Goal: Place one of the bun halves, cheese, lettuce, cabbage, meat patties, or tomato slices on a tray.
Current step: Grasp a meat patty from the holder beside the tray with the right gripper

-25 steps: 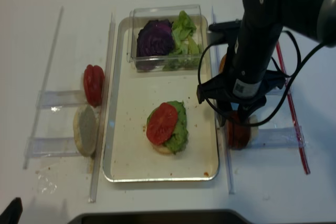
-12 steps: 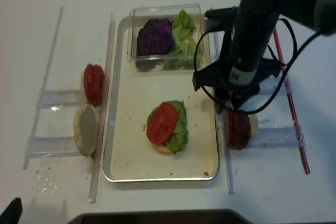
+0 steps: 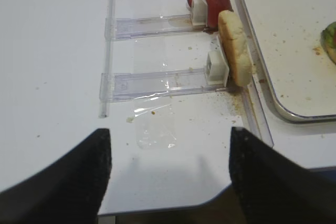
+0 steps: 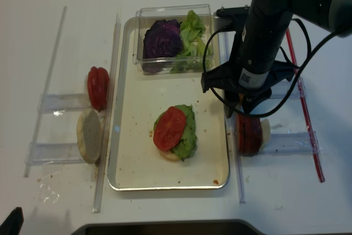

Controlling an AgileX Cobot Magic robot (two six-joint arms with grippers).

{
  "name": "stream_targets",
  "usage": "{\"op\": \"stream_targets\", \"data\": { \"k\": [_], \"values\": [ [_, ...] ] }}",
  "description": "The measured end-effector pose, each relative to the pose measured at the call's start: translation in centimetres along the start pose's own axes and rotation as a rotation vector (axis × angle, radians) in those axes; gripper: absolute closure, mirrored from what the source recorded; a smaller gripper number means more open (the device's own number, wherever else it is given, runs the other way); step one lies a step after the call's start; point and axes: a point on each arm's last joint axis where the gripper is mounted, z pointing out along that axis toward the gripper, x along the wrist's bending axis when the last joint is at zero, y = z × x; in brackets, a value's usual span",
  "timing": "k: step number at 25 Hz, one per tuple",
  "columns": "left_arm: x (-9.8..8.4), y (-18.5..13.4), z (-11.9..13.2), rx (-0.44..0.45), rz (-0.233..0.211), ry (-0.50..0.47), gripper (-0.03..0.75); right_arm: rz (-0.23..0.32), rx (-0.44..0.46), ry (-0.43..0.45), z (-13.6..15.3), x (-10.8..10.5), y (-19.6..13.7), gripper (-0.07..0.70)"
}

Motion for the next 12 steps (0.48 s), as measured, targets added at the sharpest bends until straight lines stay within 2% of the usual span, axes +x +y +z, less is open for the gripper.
{"op": "stream_targets", "data": {
  "k": [9,12],
  "values": [
    [0.01,0.00,0.00,0.000,-0.001,0.002,0.276,0.009,0.031,-0.001,0.74,-0.17,-0.45,0.314],
    [0.01,0.00,0.00,0.000,-0.001,0.002,0.276,0.008,0.031,-0.003,0.74,-0.18,-0.44,0.352]
  ]
}}
